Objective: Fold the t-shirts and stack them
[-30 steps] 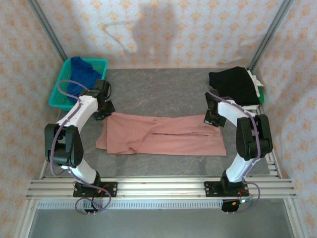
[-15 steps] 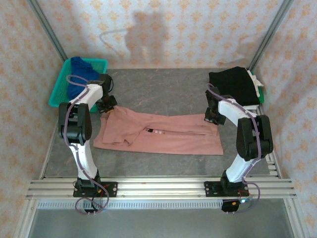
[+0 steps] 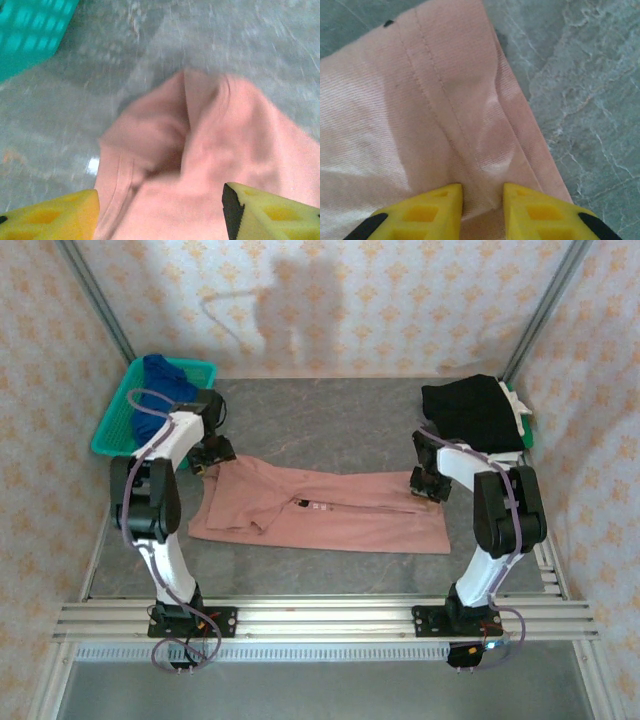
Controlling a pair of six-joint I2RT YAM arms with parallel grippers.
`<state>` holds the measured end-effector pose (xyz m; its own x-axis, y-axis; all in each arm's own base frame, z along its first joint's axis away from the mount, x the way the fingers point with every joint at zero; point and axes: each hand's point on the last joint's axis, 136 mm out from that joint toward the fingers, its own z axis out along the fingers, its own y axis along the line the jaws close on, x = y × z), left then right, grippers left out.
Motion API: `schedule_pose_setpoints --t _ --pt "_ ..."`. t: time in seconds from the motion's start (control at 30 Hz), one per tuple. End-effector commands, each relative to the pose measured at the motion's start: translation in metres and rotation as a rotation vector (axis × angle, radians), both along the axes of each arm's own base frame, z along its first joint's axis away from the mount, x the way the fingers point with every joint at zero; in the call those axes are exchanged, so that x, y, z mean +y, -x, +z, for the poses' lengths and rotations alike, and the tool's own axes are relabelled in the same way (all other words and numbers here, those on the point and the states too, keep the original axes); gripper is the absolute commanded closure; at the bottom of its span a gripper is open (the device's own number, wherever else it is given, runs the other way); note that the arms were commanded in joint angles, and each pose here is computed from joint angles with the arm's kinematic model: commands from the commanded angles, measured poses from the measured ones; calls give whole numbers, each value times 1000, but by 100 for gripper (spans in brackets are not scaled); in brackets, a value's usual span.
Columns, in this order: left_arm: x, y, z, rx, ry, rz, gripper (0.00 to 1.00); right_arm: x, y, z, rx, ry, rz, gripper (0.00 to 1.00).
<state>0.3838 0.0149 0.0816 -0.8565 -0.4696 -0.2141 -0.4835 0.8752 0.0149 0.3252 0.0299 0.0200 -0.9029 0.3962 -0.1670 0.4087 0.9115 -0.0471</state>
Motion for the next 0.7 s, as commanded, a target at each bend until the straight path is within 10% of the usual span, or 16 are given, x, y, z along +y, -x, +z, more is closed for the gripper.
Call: schedule_pose_setpoints --t 0.0,0.37,0.67 --pt "-34 35 10 -21 5 -77 33 -15 16 -6 51 66 -36 68" --pt "-65 152 -77 125 98 -67 47 -23 15 -2 52 91 -71 82" --pt "-62 154 -59 90 89 -68 83 -21 10 7 26 81 -65 84"
